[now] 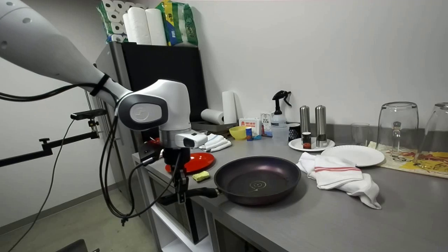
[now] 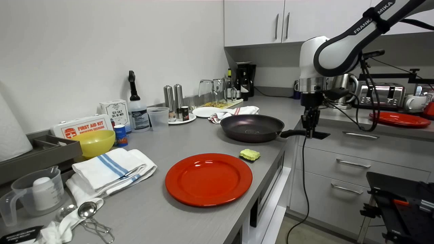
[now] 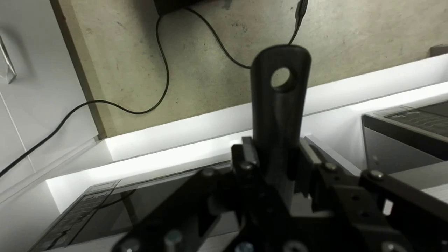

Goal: Move the pan to the left then move it forwards.

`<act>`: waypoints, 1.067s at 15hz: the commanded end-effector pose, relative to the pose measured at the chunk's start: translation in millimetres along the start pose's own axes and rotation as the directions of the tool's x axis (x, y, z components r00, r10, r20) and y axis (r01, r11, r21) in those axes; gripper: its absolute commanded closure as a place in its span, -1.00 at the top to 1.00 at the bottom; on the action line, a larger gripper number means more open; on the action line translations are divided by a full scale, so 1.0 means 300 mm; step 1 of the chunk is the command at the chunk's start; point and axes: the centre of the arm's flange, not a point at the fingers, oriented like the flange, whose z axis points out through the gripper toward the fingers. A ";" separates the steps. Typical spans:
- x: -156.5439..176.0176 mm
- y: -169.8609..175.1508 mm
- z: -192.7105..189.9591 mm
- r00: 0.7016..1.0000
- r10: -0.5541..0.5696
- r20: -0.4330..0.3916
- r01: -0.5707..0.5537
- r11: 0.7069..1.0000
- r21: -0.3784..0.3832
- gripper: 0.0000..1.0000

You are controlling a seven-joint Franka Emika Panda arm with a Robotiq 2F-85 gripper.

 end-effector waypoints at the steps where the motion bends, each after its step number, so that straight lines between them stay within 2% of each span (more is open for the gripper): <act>1: -0.074 0.016 -0.025 0.998 -0.046 0.038 0.047 0.999 -0.003 -0.85; 16: -0.129 0.026 -0.007 0.978 -0.199 0.068 0.203 0.977 -0.061 -0.83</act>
